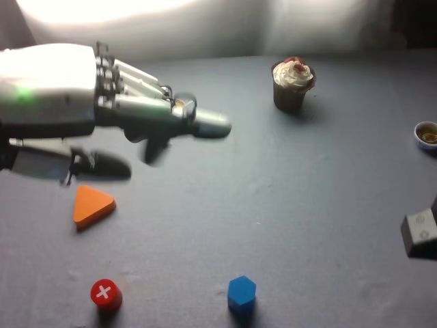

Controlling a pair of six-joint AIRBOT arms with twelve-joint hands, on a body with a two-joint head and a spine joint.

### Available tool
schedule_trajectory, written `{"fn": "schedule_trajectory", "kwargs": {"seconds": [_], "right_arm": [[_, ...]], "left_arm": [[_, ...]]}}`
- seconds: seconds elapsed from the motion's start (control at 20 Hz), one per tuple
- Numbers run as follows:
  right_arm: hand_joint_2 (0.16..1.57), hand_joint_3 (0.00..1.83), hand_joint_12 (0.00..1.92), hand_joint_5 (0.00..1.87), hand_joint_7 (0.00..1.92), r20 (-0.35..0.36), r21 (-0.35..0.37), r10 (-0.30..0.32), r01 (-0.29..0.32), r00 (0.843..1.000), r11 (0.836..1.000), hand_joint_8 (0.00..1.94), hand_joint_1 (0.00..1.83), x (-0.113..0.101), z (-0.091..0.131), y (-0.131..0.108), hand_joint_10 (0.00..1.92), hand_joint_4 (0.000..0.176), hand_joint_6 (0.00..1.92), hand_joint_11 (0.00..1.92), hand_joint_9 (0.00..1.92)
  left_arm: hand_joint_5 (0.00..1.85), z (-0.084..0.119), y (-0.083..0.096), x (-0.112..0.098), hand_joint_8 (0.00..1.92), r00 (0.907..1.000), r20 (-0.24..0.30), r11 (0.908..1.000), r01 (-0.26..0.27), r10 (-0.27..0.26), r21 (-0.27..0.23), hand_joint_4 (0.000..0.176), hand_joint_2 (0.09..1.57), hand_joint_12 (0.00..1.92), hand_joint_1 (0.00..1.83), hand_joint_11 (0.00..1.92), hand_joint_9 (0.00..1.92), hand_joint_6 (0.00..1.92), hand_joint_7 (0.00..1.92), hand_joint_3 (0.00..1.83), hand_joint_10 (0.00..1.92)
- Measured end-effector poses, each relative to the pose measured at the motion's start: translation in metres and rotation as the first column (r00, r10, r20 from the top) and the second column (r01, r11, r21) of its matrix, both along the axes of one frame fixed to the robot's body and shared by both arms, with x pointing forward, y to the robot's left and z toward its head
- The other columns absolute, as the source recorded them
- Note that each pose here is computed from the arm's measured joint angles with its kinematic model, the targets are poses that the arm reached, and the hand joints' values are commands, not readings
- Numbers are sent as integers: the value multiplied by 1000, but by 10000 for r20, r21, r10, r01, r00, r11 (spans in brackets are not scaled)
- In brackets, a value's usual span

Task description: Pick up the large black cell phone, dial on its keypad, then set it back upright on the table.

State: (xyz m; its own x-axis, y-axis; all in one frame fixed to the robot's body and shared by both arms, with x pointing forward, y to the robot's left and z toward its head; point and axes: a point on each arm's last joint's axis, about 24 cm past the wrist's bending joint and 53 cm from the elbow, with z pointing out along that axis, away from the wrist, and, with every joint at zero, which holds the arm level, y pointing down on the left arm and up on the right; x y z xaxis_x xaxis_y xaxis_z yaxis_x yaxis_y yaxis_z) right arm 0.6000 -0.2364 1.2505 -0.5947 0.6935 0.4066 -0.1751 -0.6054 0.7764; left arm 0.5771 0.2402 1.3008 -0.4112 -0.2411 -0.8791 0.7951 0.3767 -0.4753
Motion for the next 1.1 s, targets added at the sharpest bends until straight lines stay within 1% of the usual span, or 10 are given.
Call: {"fn": "schedule_trajectory", "kwargs": {"seconds": [0.15, 0.2, 0.25, 0.4, 0.55, 0.65, 0.8, 0.95, 1.05, 1.1], "right_arm": [[1148, 0, 1271, 847, 878, 461, -100, -146, 151, 9988, 9998, 1205, 1369, 3, 9, -7, 1289, 0, 949, 964, 919], [1144, 0, 1252, 865, 874, 603, -204, -170, 182, 9980, 9996, 1199, 1370, 5, 9, -7, 1274, 0, 935, 980, 933], [1148, 1, 1252, 861, 861, 767, -350, -156, 184, 9969, 9992, 1219, 1368, 7, 9, -6, 1285, 0, 952, 978, 924], [1166, 1, 1280, 888, 796, 997, -535, -232, 286, 9947, 9982, 1307, 1362, 10, 10, -8, 1377, 0, 925, 927, 862], [1181, 2, 1309, 867, 765, 1439, -543, -473, 556, 9885, 9970, 1354, 1356, 15, 14, -11, 1435, 0, 947, 889, 823], [1189, 0, 1335, 870, 746, 1722, -569, -590, 698, 9833, 9959, 1385, 1354, 18, 15, -9, 1463, 0, 928, 867, 806], [1179, 0, 1407, 885, 777, 2141, -585, -801, 947, 9735, 9938, 1338, 1357, 23, 21, -6, 1451, 0, 894, 873, 822], [1175, 0, 1325, 919, 746, 2393, -322, -957, 1064, 9662, 9938, 1347, 1356, 26, 28, -2, 1417, 0, 893, 856, 830], [1175, 0, 1388, 917, 761, 2366, -229, -981, 1065, 9666, 9941, 1336, 1357, 30, 30, 3, 1442, 0, 875, 863, 821], [1179, 0, 1390, 920, 748, 2369, -213, -969, 1048, 9667, 9943, 1351, 1355, 30, 30, 5, 1455, 0, 871, 856, 811]], "left_arm": [[0, -2, -6, 3, 1592, 9999, -24, 9999, -166, 166, -29, 176, 1288, 1921, 1306, 696, 775, 0, 641, 1, 1921], [0, -5, -9, 3, 1567, 9998, -67, 9998, -175, 175, 63, 176, 1278, 1921, 1426, 473, 642, 0, 602, 4, 1785], [0, -8, -11, 7, 1550, 9995, -148, 9996, -271, 273, 90, 176, 1276, 1921, 1452, 509, 629, 0, 586, 4, 1772], [0, -16, -21, 17, 1591, 9971, -397, 9979, -651, 653, 71, 176, 1284, 1921, 1309, 696, 774, 0, 644, 6, 1920], [0, -27, -35, 31, 1611, 9920, -377, 9924, -1195, 1206, 286, 176, 1292, 1921, 1300, 550, 702, 0, 632, 7, 1921], [0, -26, -37, 43, 1615, 9844, -469, 9855, -1695, 1694, 3, 176, 1295, 1921, 1298, 572, 692, 0, 629, 8, 1921], [0, -36, -40, 56, 1649, 9741, -668, 9764, -2151, 2160, 198, 176, 1309, 1921, 1291, 567, 668, 0, 602, 11, 1921], [0, -41, -39, 72, 1640, 9579, -572, 9595, -2804, 2815, 259, 176, 1306, 1921, 1288, 417, 619, 0, 608, 7, 1921], [0, -40, -35, 82, 1634, 9464, -520, 9478, -3183, 3189, 187, 176, 1304, 1921, 1293, 429, 625, 0, 613, 5, 1921], [0, -41, -33, 85, 1637, 9446, -501, 9459, -3237, 3244, 211, 176, 1306, 1921, 1413, 345, 539, 0, 558, 26, 1882]]}}
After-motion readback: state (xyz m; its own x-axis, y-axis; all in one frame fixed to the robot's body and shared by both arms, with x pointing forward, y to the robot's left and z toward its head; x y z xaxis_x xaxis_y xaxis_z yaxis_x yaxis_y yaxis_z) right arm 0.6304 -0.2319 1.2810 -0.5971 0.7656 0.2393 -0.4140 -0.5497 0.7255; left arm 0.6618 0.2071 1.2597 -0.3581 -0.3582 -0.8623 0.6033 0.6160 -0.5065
